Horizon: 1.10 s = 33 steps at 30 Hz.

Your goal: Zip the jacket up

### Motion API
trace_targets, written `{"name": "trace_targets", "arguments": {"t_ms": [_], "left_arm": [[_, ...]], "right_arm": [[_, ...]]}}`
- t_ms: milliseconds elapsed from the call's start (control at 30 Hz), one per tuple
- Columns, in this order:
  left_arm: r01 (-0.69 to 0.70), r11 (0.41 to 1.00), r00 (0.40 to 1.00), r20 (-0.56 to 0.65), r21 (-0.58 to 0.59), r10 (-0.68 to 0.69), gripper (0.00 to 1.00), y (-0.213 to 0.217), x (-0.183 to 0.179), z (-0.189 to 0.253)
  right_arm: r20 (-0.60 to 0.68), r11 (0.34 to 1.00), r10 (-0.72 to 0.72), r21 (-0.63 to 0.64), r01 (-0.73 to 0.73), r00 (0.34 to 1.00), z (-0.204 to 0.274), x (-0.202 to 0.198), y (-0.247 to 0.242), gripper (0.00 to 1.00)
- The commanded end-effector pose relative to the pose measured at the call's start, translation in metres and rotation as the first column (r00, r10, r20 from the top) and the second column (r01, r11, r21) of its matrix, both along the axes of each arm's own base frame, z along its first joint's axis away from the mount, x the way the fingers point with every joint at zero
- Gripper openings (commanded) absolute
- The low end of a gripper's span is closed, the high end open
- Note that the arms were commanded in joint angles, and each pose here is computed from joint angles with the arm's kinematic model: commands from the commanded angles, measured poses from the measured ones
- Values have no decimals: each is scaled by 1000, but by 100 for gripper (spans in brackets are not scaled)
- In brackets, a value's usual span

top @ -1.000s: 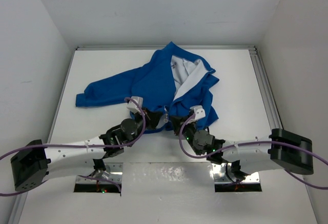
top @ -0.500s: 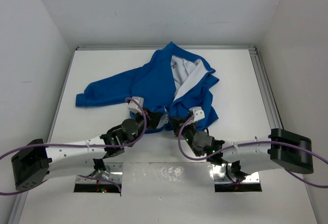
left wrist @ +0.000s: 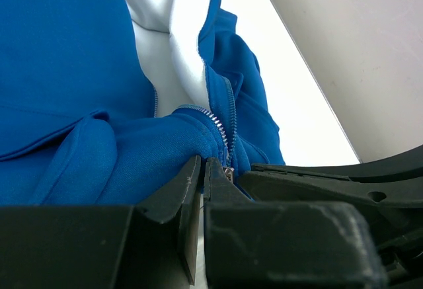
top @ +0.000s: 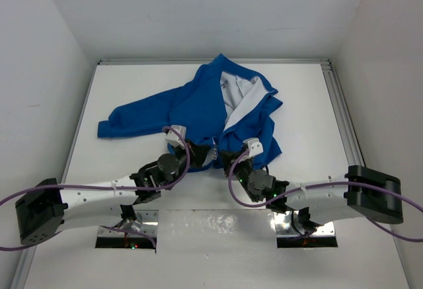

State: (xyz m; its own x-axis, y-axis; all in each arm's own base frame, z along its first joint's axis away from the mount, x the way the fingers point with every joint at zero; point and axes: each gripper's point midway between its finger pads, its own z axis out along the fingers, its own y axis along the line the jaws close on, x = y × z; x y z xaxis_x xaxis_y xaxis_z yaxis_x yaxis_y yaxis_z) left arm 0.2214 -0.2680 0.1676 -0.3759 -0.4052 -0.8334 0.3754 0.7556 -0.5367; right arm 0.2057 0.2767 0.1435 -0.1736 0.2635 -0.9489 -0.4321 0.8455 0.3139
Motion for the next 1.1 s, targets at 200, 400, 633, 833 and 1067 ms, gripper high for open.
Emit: {"name": "trace_targets", "arguments": {"t_ms": [200,400,633,833,1067], "left_arm": [[-3,999,999,37,-45,4,0,-6,0,16],[-4,999,999,35,-41,6,0,-7,0,15],[0,999,999,36,-42,1,0,-8,-2,15],[12,999,999,33,-42,-11,0,-10,-5,12],[15,999,999,32,-42,-14,0,-12,-7,12]], "right_arm": [[40,995,-1,95,-3,999,32,1,12,0],[44,995,-3,100,-2,999,33,1,11,0],[45,995,-6,97,1,999,34,1,11,0],[51,995,-11,102,6,999,37,2,12,0],[55,996,-22,93,17,998,40,4,12,0]]}}
